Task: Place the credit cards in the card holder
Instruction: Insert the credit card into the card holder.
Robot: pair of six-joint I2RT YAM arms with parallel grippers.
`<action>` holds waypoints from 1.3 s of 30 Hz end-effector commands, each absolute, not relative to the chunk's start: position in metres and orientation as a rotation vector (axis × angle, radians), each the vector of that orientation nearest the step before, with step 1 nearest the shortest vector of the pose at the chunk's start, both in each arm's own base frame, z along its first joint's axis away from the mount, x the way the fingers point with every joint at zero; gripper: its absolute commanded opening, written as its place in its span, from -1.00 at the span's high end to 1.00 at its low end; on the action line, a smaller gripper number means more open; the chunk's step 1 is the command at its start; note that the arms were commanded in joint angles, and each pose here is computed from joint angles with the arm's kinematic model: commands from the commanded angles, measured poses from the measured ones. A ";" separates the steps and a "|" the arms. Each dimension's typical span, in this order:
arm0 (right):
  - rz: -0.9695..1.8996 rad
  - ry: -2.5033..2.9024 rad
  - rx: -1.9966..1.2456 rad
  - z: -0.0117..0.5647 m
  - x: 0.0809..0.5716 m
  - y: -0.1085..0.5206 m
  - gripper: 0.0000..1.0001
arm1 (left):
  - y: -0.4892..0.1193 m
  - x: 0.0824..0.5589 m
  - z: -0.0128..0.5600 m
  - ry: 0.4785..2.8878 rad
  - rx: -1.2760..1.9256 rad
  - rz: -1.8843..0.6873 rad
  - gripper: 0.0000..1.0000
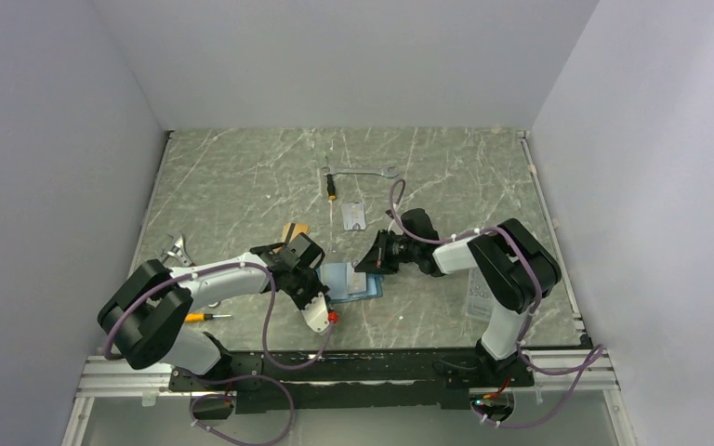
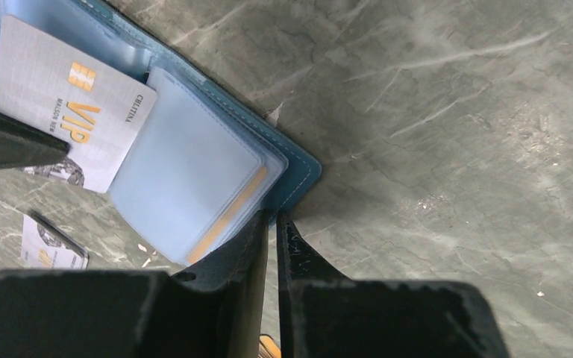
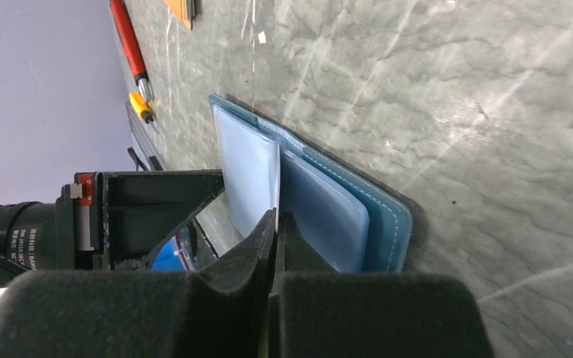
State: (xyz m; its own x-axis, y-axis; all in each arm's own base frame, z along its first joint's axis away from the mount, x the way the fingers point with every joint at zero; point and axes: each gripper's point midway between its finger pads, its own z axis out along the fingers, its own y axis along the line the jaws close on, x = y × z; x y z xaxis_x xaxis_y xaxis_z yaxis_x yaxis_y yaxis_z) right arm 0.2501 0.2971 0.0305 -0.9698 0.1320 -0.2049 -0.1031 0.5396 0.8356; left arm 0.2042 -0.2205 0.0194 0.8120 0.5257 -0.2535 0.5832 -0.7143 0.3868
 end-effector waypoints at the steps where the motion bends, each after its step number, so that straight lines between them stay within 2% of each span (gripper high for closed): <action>1: 1.389 2.484 0.026 0.032 0.260 0.294 1.00 | -0.229 0.211 0.035 0.839 2.466 -0.137 0.70; 7: 1.432 2.484 0.035 0.030 0.256 0.301 1.00 | -0.232 0.212 0.042 0.794 2.418 -0.104 0.60; 39: 1.414 2.564 0.067 0.005 0.232 0.302 1.00 | -0.227 0.204 0.021 0.816 2.496 -0.158 0.69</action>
State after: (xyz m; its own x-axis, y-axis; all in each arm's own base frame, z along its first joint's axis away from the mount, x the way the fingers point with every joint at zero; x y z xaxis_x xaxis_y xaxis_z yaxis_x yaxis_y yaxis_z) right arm 0.2409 0.3049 0.0233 -0.9718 0.1533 -0.1794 -0.0811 0.4971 0.8639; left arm 0.2068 -0.2222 0.0223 0.8067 0.5387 -0.2432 0.5872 -0.6836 0.4335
